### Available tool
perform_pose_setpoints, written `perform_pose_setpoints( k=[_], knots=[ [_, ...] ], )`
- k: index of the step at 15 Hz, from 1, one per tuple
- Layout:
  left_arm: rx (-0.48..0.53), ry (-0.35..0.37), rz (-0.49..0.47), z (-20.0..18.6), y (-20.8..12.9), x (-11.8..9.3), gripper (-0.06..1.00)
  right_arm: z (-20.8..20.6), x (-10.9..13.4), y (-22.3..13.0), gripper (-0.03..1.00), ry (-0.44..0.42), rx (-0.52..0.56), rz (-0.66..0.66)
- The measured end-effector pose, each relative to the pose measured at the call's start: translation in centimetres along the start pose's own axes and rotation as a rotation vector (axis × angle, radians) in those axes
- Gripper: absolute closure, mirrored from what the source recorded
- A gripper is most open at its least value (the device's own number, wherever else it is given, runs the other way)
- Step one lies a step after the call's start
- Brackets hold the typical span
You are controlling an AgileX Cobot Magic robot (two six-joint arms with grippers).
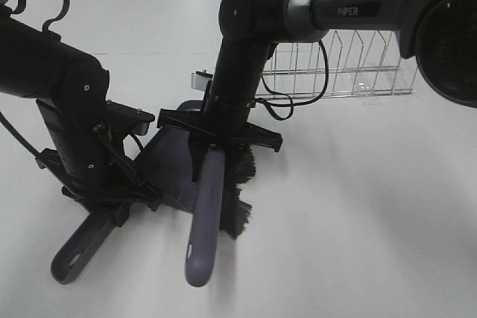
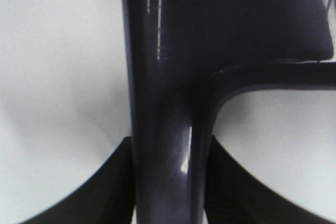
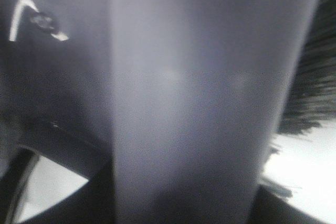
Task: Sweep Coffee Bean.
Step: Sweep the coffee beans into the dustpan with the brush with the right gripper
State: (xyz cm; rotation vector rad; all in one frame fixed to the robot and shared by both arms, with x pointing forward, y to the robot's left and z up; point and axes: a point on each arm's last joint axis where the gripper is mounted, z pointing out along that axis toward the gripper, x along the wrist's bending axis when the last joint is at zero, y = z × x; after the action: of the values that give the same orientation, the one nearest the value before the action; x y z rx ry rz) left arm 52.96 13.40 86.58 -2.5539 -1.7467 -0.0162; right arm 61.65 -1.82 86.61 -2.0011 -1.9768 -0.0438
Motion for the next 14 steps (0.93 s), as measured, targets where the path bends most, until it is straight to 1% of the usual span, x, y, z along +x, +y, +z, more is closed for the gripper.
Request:
perform_pose_setpoints(
  k=[2,3,4,8,9,11,12,13,14],
  knots=[
    [0.002,-0.007,-0.026,0.0,0.0,0.1,0.62,-0.1,0.3,0.6,0.67,0.064,-0.014,-0.019],
    [0.001,-0.005,-0.028,0.0,0.0,0.2,0.62,-0.5,0.5,1.0,0.67,0.088,-0.029,-0.017],
    [0.003,-0.001,-0.021,0.0,0.0,0.1,0.62,-1.1,1.1,1.3,0.67,0.129,-0.040,-0.015],
    [0.003,0.000,-0.002,0.0,0.0,0.1,0.62,-3.1,2.6,1.5,0.67,0.178,-0.074,-0.065],
    [0.003,0.000,-0.002,0.0,0.0,0.1,0.62,-3.5,2.8,1.5,0.67,0.178,-0.074,-0.077],
    [0.003,0.000,-0.002,0.0,0.0,0.1,0.62,-4.0,2.5,1.4,0.67,0.126,-0.061,-0.103],
    [0.003,0.000,-0.002,0.0,0.0,0.1,0.62,-4.4,2.4,1.6,0.67,0.104,-0.082,-0.119],
    [0.003,-0.001,-0.002,0.0,0.0,0.1,0.62,-5.2,2.5,2.0,0.67,0.082,-0.123,-0.139],
    [0.005,-0.002,-0.001,0.0,0.0,0.1,0.62,-7.0,2.7,2.6,0.67,0.059,-0.204,-0.173]
  ],
)
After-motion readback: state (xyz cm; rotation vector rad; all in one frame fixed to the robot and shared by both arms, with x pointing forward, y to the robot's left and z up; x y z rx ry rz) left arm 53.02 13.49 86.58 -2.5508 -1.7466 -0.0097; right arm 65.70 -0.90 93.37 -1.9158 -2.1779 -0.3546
